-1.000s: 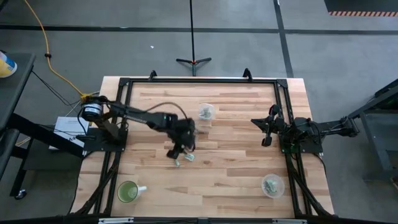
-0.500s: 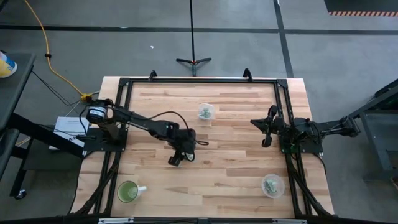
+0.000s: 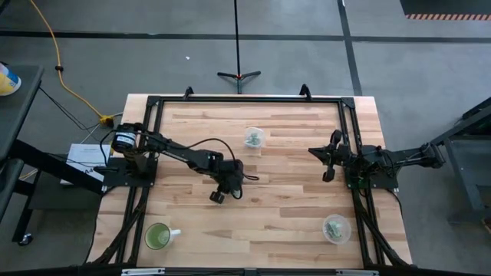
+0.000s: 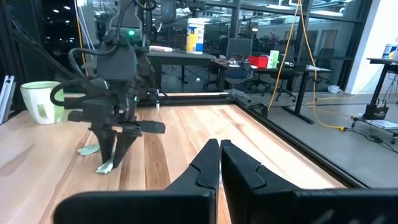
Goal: Pick and place items into bin
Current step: Put the green stevia packet into the square transparent bin
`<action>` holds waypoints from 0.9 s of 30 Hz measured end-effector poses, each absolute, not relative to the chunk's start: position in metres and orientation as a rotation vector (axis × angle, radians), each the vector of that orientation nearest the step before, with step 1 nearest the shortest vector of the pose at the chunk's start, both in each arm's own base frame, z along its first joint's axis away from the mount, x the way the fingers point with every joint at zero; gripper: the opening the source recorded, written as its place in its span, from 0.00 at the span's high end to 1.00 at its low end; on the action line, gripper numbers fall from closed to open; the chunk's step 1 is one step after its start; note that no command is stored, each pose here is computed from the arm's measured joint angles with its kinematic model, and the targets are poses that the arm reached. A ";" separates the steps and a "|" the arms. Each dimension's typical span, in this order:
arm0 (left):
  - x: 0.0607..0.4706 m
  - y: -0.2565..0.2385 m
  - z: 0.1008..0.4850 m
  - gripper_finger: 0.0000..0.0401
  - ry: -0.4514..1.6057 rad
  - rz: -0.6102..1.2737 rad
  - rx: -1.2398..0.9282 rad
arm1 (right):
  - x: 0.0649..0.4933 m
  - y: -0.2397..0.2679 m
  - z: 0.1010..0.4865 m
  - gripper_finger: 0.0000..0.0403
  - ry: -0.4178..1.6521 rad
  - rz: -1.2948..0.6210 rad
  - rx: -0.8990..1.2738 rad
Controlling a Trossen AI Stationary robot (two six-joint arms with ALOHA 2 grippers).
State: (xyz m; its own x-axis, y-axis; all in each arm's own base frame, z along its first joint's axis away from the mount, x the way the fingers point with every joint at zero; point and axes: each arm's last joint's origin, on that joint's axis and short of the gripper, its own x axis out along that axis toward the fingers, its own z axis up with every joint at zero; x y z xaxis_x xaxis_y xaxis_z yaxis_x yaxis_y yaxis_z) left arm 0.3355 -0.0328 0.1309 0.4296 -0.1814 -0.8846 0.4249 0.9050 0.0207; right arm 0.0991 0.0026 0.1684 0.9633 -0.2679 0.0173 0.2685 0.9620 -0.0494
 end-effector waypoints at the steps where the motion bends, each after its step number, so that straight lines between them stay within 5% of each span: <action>1: 0.336 -0.033 0.131 0.75 1.055 -0.385 0.271 | 0.099 0.003 0.168 0.98 -0.010 -0.271 -0.052; 5: 0.339 -0.032 0.132 0.94 1.020 -0.403 0.366 | 0.099 0.003 0.168 0.98 -0.010 -0.272 -0.054; 14: 0.373 -0.008 0.178 0.90 0.983 0.019 0.705 | 0.099 0.003 0.168 0.98 -0.009 -0.272 -0.065; 22: 0.384 0.055 0.204 0.92 0.948 0.208 0.636 | 0.099 0.003 0.168 0.99 -0.009 -0.273 -0.065; 27: 0.380 0.082 0.204 0.87 0.933 0.151 0.541 | 0.099 0.003 0.168 0.99 -0.009 -0.273 -0.065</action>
